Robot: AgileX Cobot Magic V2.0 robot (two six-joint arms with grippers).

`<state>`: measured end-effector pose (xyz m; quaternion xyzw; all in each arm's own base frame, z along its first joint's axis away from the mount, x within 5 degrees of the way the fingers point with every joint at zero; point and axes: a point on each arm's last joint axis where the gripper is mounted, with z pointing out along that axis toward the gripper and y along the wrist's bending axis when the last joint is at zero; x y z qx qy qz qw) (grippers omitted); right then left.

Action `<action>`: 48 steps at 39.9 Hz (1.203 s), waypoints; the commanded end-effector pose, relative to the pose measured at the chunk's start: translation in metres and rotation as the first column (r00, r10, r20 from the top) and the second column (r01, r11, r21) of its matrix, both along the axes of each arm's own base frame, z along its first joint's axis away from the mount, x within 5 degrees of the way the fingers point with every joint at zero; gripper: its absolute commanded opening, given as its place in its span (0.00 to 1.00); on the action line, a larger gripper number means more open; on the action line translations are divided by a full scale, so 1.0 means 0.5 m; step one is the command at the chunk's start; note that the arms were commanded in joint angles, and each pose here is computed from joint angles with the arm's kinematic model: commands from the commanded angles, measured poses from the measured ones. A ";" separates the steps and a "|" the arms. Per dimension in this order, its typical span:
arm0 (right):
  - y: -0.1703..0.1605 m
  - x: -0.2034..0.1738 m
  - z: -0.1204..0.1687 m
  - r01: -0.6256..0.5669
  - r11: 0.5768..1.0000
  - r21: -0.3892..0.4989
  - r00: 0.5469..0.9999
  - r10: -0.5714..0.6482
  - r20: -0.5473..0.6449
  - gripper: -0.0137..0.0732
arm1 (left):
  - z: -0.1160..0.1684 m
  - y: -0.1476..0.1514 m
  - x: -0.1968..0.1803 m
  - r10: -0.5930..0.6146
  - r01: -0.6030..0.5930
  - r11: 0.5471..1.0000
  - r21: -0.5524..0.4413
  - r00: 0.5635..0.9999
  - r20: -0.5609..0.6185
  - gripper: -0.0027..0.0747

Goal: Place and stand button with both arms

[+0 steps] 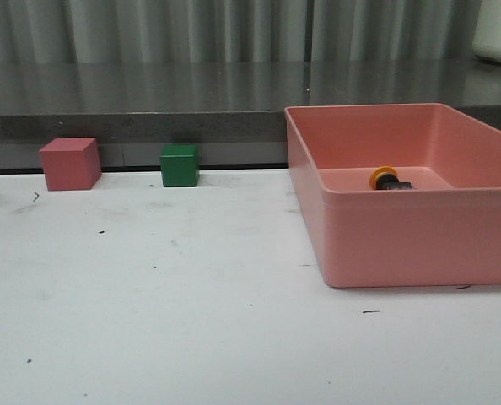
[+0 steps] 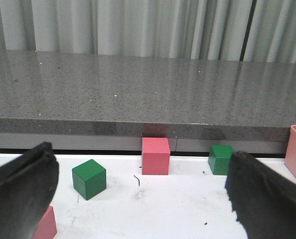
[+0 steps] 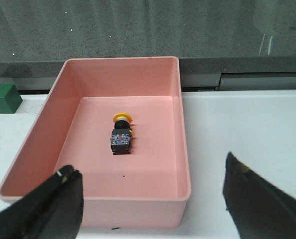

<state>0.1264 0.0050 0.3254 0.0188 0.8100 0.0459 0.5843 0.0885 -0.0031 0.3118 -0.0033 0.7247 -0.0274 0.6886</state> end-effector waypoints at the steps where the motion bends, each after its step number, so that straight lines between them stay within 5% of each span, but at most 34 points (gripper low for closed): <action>1: -0.004 0.062 0.042 0.020 1.000 -0.008 0.996 -0.019 0.087 0.85 | 0.039 0.001 0.001 0.004 -0.003 1.000 -0.010 0.993 0.116 0.89; 14: 0.046 0.276 0.012 -0.075 0.997 0.018 0.979 0.077 -0.186 0.85 | 0.039 0.001 0.001 0.004 -0.003 1.000 -0.010 0.993 0.116 0.79; 20: 0.102 0.355 -0.009 -0.160 0.987 0.025 0.934 0.159 -0.320 0.84 | 0.039 0.001 0.001 0.004 -0.003 1.000 -0.010 0.993 0.116 0.75; 27: 0.118 0.456 -0.051 -0.125 0.989 0.074 0.869 0.145 -0.472 0.84 | 0.039 0.001 0.001 0.004 -0.003 1.000 -0.010 0.993 0.116 0.74; 48: 0.124 0.649 -0.196 -0.064 0.994 0.091 0.768 0.107 -0.632 0.84 | 0.039 0.001 0.001 0.004 -0.003 1.000 -0.010 0.993 0.116 0.74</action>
